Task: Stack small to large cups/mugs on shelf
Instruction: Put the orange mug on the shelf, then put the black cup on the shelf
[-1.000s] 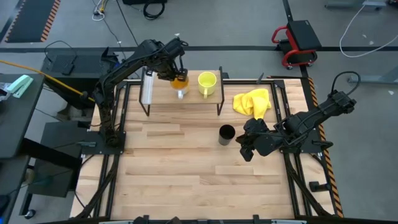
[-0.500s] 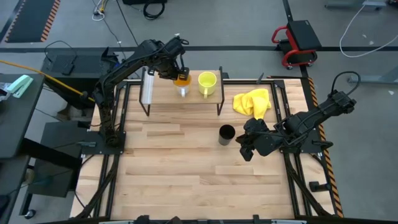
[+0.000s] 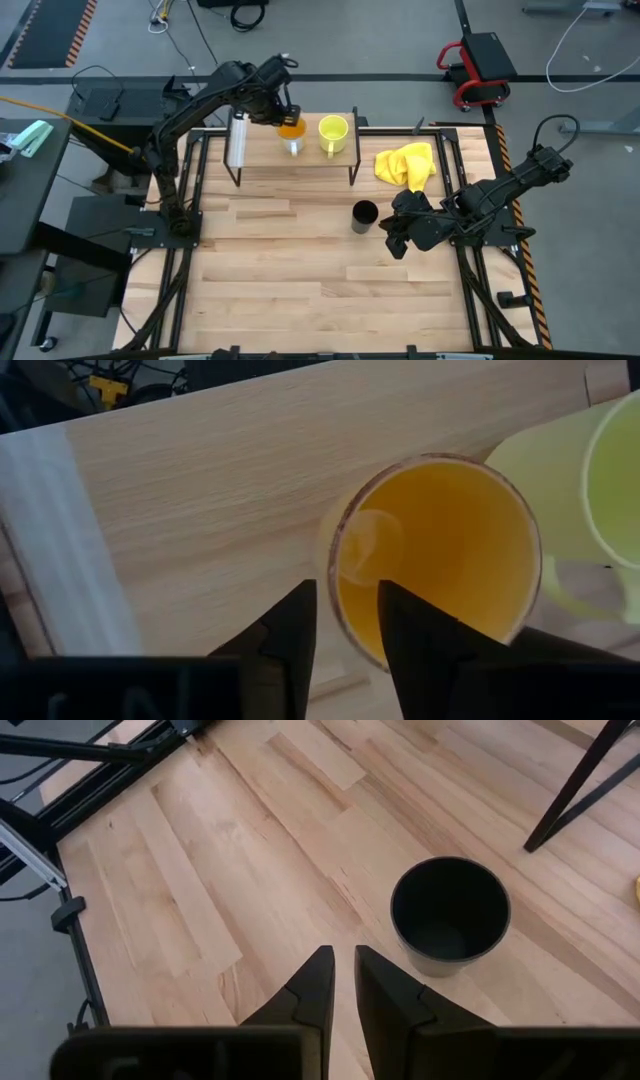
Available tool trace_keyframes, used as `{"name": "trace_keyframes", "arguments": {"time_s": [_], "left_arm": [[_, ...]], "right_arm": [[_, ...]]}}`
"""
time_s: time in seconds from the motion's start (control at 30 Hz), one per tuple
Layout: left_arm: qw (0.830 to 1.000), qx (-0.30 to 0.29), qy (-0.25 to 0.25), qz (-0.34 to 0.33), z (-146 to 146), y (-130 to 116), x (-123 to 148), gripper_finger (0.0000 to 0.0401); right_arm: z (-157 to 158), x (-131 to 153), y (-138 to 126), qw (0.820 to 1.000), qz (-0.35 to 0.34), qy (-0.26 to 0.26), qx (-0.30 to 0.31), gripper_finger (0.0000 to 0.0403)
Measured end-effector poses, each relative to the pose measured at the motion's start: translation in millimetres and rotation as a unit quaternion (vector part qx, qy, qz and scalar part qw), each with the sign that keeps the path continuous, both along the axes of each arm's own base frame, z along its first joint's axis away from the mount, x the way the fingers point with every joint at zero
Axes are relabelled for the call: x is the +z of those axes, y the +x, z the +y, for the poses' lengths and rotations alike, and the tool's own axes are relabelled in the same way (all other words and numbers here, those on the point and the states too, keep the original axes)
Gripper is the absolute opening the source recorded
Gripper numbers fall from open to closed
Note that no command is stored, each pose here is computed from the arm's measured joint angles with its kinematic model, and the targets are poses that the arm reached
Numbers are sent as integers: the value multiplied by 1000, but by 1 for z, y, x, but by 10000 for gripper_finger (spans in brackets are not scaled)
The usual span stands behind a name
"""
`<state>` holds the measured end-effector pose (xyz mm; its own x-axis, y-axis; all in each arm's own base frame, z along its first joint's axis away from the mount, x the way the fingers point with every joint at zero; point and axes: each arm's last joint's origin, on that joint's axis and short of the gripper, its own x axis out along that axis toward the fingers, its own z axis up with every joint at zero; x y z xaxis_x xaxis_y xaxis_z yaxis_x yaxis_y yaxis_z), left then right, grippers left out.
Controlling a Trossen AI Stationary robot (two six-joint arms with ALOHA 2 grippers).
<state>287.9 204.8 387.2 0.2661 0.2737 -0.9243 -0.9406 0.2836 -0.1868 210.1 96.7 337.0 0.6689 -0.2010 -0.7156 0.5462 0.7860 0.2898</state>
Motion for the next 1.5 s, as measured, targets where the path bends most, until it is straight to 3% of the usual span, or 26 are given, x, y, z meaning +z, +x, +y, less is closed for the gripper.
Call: {"name": "trace_keyframes", "arguments": {"time_s": [0.17, 0.43, 0.6, 0.87, 1.27, 1.5], "left_arm": [[1000, -1, 4, -2, -5, -9, 9, 116], [998, -61, 5, 30, -32, -28, 26, 115], [992, -118, 38, 9, -68, -32, 45, 118], [981, -163, 101, 0, -123, -32, 62, 110], [962, -208, 175, -17, -219, -19, 62, 107], [961, -197, 194, -5, -278, -19, 27, 103]], "right_arm": [[0, 0, 0, 1000, 0, 0, 0, 50], [0, 0, 0, 1000, 1, -1, 1, 50], [0, 0, 0, 1000, 1, -2, 2, 50], [0, 0, 0, 1000, 5, -6, 10, 50], [2, -1, -1, 999, 16, 12, 29, 50], [2, -1, -1, 999, 19, 17, 33, 50]]}}
